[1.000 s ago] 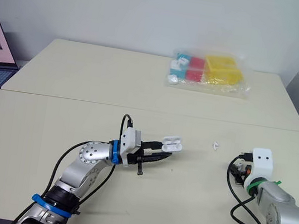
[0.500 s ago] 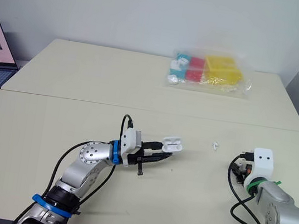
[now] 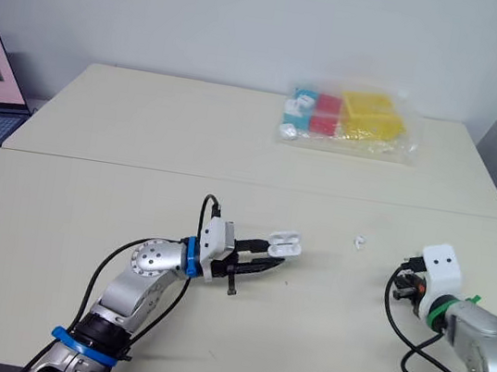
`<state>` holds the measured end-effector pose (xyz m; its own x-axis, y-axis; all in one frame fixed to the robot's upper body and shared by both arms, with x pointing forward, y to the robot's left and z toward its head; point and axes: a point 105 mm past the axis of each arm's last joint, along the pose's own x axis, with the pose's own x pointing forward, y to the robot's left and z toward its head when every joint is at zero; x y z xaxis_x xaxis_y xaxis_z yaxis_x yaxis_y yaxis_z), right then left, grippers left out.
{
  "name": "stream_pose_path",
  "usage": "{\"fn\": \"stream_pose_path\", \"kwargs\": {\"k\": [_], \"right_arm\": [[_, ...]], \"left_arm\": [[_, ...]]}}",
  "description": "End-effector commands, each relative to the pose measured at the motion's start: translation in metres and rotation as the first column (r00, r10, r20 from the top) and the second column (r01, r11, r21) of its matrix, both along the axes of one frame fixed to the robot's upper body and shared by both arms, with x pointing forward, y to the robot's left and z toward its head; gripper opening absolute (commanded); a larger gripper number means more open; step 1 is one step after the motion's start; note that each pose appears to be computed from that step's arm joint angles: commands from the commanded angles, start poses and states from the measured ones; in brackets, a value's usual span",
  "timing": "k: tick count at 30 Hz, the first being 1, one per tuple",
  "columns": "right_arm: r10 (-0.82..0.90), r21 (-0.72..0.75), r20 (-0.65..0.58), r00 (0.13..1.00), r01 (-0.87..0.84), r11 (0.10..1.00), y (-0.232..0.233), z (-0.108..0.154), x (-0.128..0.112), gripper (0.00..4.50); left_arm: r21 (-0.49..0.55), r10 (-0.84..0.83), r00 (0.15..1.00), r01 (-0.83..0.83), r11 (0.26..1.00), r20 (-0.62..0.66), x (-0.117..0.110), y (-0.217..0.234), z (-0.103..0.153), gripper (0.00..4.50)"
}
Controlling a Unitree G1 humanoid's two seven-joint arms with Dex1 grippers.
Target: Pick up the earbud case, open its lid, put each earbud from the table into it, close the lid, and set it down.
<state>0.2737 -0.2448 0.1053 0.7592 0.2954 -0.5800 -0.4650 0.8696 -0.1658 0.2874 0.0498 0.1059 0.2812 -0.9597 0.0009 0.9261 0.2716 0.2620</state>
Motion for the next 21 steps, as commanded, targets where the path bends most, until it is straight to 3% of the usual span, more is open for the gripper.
{"fn": "stream_pose_path", "kwargs": {"k": [1,2,5,8,16,21], "right_arm": [[0.262,-0.082,0.017,0.965,-0.259,0.962,0.009,0.012,-0.004,0.41],[0.301,-0.097,0.018,0.954,-0.298,0.95,0.009,0.013,-0.004,0.41],[0.67,-0.252,-0.054,0.74,-0.659,0.708,0.012,0.012,-0.021,0.41],[0.737,-0.308,-0.241,0.631,-0.77,0.558,-0.009,0.003,-0.025,0.41],[0.757,-0.301,-0.416,0.504,-0.862,0.408,-0.029,-0.006,-0.017,0.41],[0.762,-0.281,-0.431,0.484,-0.874,0.396,-0.027,-0.007,-0.01,0.41]], "left_arm": [[-0.012,-0.016,0.999,0.017,1.0,0.052,-0.008,-0.004,0.012,0.79],[-0.011,-0.016,0.998,0.017,1.0,0.052,-0.009,-0.004,0.012,0.79],[-0.005,-0.006,0.998,0.006,1.0,0.056,-0.014,-0.002,0.014,0.79],[0.002,0.014,0.998,-0.014,1.0,0.054,-0.017,0.001,0.016,0.79],[0.013,0.028,0.999,-0.028,1.0,0.043,-0.025,0.002,0.021,0.79],[0.02,0.037,0.999,-0.038,0.999,0.039,-0.027,0.003,0.024,0.79]]}}
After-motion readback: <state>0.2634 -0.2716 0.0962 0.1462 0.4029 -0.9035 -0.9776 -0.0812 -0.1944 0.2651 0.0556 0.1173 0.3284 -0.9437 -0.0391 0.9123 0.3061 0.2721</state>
